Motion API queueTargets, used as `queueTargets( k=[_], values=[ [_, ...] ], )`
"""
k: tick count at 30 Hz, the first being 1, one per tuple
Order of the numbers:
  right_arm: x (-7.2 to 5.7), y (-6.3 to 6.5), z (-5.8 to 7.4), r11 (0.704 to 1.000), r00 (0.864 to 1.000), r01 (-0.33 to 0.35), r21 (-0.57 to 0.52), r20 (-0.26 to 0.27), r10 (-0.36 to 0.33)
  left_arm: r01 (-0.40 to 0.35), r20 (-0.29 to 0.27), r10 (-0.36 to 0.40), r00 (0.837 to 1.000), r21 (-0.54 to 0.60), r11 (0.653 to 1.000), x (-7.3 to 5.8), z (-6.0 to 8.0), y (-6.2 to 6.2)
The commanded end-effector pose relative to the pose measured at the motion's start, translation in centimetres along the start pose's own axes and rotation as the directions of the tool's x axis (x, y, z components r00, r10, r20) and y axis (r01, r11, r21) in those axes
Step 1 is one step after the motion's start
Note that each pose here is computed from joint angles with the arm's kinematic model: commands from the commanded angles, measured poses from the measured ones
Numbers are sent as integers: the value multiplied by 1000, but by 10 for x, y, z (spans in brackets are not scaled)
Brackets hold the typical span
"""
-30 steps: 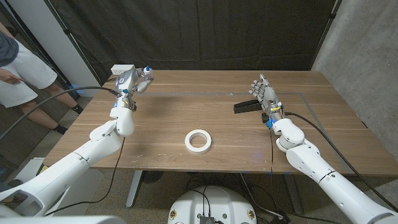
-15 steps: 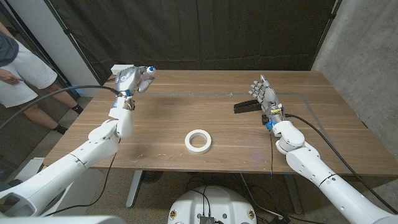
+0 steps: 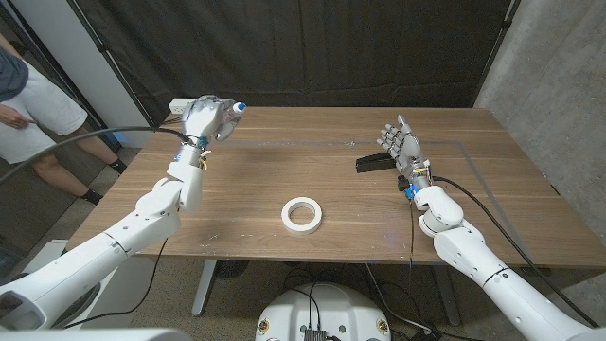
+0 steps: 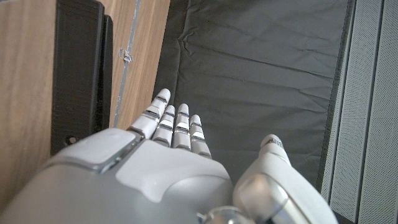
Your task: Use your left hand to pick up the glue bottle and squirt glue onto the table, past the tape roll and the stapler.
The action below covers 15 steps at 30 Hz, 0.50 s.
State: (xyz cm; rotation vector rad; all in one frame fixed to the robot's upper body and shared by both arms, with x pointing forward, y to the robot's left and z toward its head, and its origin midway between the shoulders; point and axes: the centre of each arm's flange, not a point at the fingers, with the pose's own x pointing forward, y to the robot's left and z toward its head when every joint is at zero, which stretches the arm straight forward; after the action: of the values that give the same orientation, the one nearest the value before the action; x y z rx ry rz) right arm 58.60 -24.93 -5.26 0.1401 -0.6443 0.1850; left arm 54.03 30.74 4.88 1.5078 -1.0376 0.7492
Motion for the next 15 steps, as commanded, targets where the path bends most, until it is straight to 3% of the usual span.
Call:
queueTargets(
  k=[1,15],
  values=[
    [-5,-6,-3,1000,1000,22,15,-2,-22,8,105,-25,994,162,987,10,10,3],
    [-6,-5,-2,1000,1000,17,6,-11,-17,31,215,-106,971,326,945,21,15,2]
  ],
)
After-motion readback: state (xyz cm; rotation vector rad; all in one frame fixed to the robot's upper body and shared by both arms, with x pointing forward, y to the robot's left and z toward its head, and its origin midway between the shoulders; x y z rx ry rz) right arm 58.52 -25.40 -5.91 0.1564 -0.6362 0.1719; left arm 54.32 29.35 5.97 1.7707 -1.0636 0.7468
